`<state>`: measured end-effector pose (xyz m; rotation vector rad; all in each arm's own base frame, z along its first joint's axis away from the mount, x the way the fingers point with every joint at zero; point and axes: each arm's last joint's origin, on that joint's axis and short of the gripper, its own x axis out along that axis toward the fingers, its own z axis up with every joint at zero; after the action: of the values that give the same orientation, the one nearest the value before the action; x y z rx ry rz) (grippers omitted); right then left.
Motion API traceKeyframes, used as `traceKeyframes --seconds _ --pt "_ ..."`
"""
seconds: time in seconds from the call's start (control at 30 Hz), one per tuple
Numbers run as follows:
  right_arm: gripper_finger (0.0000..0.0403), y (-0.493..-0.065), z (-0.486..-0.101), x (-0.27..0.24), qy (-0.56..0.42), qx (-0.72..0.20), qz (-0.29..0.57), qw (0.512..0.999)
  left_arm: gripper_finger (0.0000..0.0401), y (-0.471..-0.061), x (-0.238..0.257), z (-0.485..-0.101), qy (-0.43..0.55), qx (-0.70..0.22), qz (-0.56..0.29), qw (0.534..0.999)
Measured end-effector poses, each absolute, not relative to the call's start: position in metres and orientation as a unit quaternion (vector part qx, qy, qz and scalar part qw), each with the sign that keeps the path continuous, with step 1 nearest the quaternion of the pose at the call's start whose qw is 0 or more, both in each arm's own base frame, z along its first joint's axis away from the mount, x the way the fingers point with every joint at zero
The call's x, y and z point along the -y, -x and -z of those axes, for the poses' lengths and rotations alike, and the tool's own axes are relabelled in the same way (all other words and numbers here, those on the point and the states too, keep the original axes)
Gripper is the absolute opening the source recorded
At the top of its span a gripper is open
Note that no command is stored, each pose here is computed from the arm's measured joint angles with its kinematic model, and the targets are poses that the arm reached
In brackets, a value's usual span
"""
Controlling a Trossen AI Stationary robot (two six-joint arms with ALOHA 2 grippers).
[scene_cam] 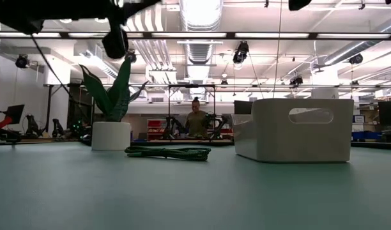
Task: Pick and place USB-C Cables
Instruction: Put the black charger cable into the gray bin
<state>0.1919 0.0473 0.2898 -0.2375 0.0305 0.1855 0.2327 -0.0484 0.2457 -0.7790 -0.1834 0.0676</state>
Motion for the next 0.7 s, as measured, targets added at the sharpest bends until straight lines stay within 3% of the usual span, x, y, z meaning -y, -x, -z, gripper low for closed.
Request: traceKeyframes --seconds 0.2,0.4,0.7 --pt "0.0008 -0.176 -0.289 -0.043 0.119 0.004 -0.091 0.989 0.0000 -0.256 0.072 -0.226 0.461 -0.042 -0.074 0.884" --pt "0.0008 -0.167 -0.285 -0.041 0.123 0.013 -0.090 0.988 0.0000 -0.253 0.098 -0.221 0.526 -0.169 -0.125 0.824" --pt "0.0008 -0.166 -0.284 -0.041 0.131 0.014 -0.089 0.987 0.0000 -0.220 0.148 -0.228 0.554 -0.419 -0.284 0.661"
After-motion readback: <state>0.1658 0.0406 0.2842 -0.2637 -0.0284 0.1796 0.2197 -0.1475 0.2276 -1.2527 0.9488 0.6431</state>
